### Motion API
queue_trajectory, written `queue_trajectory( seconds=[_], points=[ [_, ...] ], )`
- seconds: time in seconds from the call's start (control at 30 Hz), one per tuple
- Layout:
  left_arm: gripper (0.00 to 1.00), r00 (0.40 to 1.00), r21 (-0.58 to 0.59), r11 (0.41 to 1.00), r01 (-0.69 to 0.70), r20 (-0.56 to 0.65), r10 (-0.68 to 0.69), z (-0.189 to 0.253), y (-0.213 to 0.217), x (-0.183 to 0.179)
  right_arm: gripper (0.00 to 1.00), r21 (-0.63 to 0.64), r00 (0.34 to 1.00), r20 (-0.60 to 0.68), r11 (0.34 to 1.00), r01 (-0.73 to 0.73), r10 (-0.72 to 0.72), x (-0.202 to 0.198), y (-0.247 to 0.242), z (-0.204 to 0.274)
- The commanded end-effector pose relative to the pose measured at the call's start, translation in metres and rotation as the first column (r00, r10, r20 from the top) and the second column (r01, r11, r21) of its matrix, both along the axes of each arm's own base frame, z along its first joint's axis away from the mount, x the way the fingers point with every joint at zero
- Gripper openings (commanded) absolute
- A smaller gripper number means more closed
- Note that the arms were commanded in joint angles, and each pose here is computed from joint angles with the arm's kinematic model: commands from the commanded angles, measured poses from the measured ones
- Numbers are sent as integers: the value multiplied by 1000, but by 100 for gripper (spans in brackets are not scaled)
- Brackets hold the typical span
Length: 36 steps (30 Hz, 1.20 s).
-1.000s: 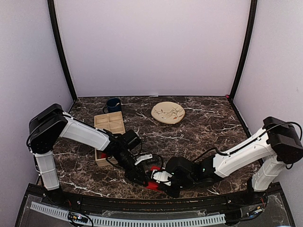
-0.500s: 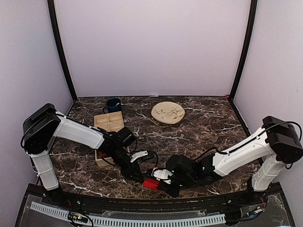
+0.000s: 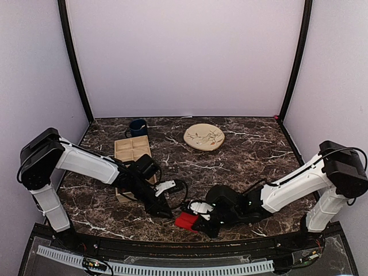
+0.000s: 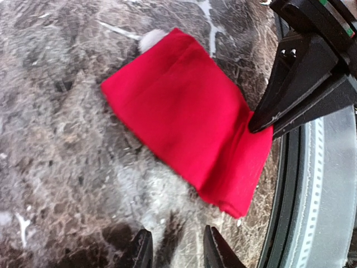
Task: Roll the socks
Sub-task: Roll the sock at the center of the board.
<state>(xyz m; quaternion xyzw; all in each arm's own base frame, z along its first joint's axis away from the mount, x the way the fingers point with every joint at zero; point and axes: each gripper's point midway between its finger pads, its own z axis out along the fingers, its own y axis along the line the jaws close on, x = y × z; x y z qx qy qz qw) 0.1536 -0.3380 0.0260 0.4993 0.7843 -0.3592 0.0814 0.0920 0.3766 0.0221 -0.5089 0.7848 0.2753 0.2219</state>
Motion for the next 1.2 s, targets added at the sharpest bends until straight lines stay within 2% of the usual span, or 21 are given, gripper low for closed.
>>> queue_trajectory(
  seconds=[0.0,0.2,0.47,0.8,1.17],
  points=[
    [34,995,-31,998,-52,81,55,12,2,14,0,-98,993,-96,993,59,-69,-4,-31,-28],
    [36,991,-115,992,-52,113,66,26,-3,13,0,-98,984,-162,993,65,-80,-5,-34,-34],
    [38,990,-152,988,-17,138,38,33,-7,4,0,-80,958,-273,994,74,-93,-6,-37,-38],
    [39,969,-117,988,97,238,-67,34,-21,-19,0,-49,899,-432,997,65,-80,-9,-41,-43],
    [43,943,-105,982,154,312,-114,40,-30,-24,0,-31,858,-509,998,60,-67,-12,-43,-45]
  ],
)
